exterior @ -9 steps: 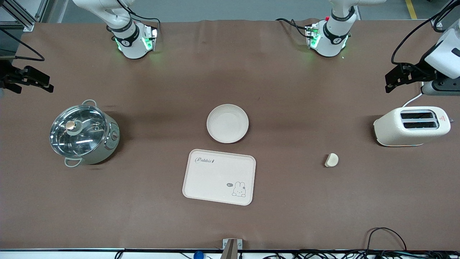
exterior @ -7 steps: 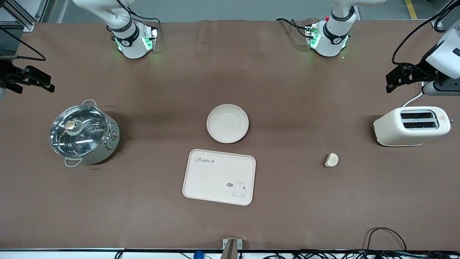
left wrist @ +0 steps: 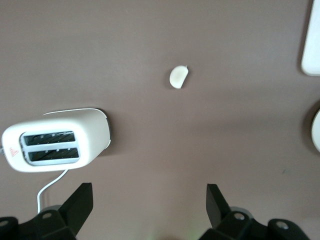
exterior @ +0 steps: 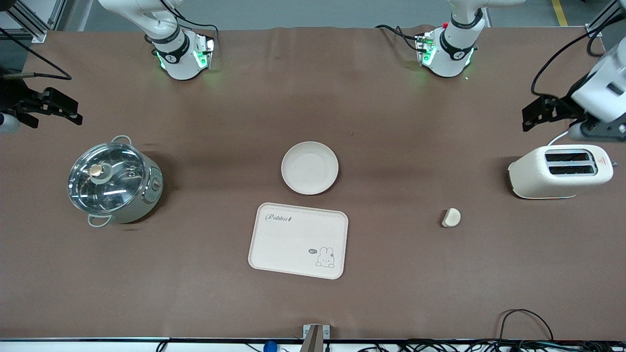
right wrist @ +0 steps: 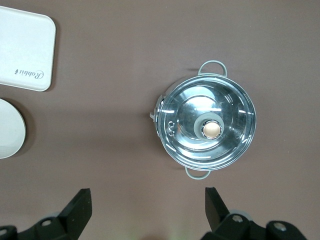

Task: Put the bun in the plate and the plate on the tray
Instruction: 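Reach the left gripper toward the cream bun beside the toaster, then lower the left gripper and close it on the cream bun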

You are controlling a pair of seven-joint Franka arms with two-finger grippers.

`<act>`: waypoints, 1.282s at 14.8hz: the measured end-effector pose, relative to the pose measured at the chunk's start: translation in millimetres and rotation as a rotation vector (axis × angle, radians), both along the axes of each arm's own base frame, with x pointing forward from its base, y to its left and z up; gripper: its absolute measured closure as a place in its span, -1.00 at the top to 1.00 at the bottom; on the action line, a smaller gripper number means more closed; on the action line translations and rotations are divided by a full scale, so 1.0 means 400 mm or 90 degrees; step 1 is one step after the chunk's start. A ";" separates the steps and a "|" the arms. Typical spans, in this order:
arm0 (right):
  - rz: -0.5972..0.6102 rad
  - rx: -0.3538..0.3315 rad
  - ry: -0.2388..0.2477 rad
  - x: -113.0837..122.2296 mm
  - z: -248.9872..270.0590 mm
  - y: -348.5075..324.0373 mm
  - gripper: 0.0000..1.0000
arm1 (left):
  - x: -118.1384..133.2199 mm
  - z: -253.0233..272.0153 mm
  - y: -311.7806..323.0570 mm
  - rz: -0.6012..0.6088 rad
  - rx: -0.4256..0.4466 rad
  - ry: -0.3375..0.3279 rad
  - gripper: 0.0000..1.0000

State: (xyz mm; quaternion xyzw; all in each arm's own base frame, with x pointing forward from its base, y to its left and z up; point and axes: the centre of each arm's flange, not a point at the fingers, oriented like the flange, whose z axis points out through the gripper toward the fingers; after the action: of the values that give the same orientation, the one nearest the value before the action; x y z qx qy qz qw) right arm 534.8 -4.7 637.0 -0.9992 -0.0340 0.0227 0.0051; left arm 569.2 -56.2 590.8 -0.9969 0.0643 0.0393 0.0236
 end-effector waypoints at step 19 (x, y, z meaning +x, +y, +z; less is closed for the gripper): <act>0.000 0.000 -0.002 -0.004 0.005 0.001 1.00 | 0.159 -1.009 0.011 -0.113 -0.100 -0.029 0.96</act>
State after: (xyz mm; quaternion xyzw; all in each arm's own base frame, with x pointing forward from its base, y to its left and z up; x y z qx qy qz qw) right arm 533.3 -4.5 639.2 -0.9992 -0.0344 0.0209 0.0053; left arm 633.0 -51.9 187.1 -0.9866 0.1550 0.0094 -0.0498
